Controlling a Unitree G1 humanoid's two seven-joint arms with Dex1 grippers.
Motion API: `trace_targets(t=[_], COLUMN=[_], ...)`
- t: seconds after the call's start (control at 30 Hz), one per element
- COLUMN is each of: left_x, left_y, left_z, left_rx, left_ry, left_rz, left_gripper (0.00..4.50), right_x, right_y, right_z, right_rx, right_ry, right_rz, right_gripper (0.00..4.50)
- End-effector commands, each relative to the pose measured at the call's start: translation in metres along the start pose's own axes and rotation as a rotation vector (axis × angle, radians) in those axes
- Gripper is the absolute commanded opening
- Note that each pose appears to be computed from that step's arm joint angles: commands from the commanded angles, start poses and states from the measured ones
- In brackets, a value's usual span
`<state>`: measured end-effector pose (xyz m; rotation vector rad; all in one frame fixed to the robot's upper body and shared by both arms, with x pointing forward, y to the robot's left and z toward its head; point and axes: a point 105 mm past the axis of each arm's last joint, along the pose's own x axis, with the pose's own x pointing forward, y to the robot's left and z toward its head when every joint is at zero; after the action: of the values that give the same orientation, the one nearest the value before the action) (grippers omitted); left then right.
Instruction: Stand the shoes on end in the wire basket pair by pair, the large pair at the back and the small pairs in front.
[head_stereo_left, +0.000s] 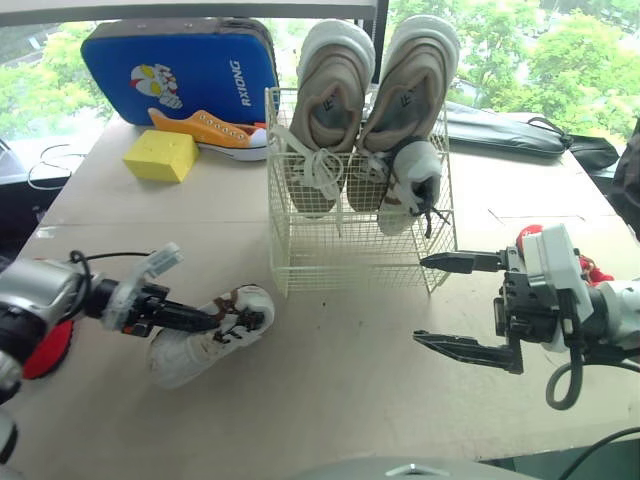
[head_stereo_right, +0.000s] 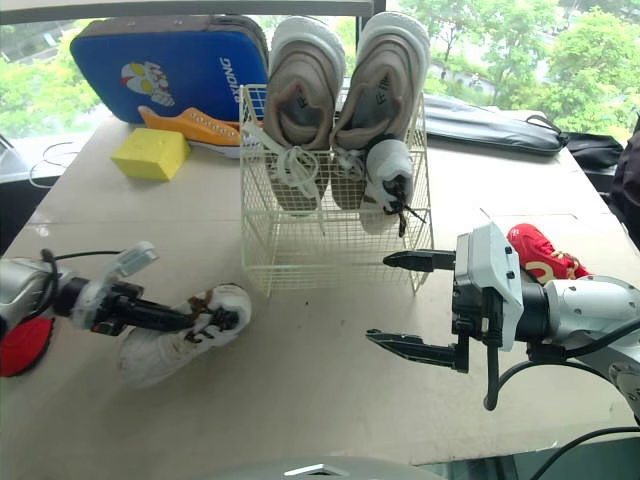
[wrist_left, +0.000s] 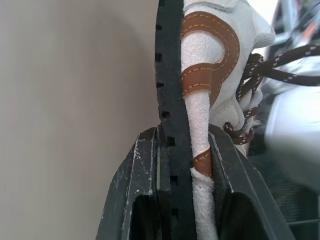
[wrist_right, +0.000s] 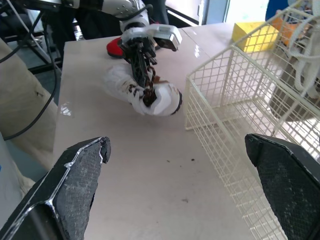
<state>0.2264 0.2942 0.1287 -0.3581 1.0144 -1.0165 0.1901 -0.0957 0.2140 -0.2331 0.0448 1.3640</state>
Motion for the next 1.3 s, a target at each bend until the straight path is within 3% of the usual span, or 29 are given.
trace_targets(t=[0.03, 0.2, 0.37, 0.47, 0.63, 0.77, 0.93, 1.17, 1.3], left_x=[-0.022, -0.022, 0.012, 0.026, 0.067, 0.095, 0.11, 0.131, 0.138], left_y=[-0.045, -0.093, -0.158, -0.182, -0.189, -0.172, -0.142, -0.106, -0.099], left_z=[0.031, 0.03, 0.108, 0.136, 0.16, 0.173, 0.182, 0.187, 0.191], left_rx=[0.049, 0.102, 0.474, 0.603, 0.824, 1.071, 1.193, 1.148, 1.092], left_ry=[-0.226, -0.479, -1.057, -1.24, -1.268, -1.263, -1.279, -1.176, -1.145], left_rz=[-0.033, -0.074, -0.116, -0.087, -0.112, -0.038, 0.012, -0.013, -0.053], left_gripper=[0.56, 0.56, 0.56, 0.56, 0.56, 0.56, 0.56, 0.56, 0.56], right_x=[0.001, 0.0, -0.008, -0.009, -0.012, -0.016, -0.026, -0.036, -0.037], right_y=[-0.005, -0.017, -0.027, -0.027, -0.029, -0.03, -0.027, -0.015, -0.012], right_z=[0.002, 0.001, 0.001, 0.001, 0.003, 0.009, 0.014, 0.017, 0.013], right_rx=[-0.03, -0.032, -0.046, -0.054, -0.082, -0.114, -0.153, -0.182, -0.177], right_ry=[-0.028, -0.041, -0.033, -0.027, -0.03, -0.054, -0.075, -0.108, -0.112], right_rz=[0.026, 0.043, 0.015, 0.004, -0.057, -0.142, -0.314, -0.533, -0.579], right_gripper=[4.5, 4.5, 4.5, 4.5, 4.5, 4.5, 4.5, 4.5, 4.5])
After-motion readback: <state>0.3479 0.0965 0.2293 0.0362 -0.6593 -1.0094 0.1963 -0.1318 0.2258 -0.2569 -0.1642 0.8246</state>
